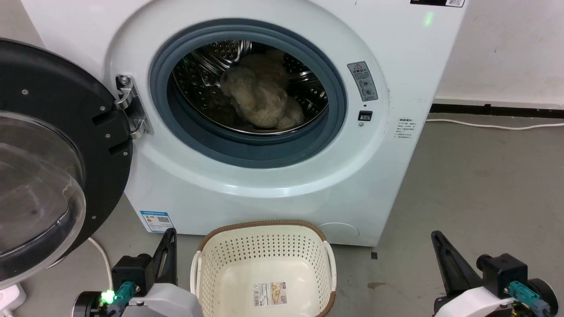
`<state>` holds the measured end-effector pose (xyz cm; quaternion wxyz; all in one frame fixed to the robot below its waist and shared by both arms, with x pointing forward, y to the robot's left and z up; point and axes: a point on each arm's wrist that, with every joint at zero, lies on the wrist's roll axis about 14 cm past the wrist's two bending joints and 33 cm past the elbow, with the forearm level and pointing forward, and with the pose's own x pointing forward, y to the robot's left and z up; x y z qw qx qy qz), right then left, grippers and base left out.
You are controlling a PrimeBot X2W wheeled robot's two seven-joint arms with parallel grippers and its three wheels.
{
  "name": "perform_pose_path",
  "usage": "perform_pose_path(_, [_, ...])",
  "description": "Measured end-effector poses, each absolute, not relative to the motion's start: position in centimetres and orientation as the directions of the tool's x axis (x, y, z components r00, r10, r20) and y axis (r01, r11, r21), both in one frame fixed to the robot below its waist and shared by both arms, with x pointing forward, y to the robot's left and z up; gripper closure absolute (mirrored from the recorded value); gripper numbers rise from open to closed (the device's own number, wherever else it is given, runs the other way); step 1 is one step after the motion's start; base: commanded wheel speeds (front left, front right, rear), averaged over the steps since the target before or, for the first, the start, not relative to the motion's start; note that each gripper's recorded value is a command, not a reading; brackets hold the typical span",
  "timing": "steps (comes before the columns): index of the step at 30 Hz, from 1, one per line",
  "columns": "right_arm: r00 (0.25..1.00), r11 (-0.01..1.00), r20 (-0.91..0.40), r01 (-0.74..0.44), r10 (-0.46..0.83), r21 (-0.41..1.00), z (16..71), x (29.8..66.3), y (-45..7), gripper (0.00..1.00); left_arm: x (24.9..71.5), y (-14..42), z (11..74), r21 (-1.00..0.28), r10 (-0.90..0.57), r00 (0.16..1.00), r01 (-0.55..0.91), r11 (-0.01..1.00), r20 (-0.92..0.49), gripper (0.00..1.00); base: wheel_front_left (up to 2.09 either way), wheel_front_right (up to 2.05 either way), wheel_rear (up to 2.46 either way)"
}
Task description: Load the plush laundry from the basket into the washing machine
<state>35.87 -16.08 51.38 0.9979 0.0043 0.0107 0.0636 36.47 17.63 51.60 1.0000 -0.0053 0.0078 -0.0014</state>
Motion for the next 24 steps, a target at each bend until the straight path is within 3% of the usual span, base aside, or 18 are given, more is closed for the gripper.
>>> perform_pose_path(24, [0.991, 0.991, -0.028, -0.130, 0.129, -0.029, 51.76, 36.52, -16.01, 1.00, 36.78, 17.84, 51.94, 0.033, 0.001, 1.000, 0.000, 0.999, -0.020, 1.00, 0.00, 0.00, 0.00])
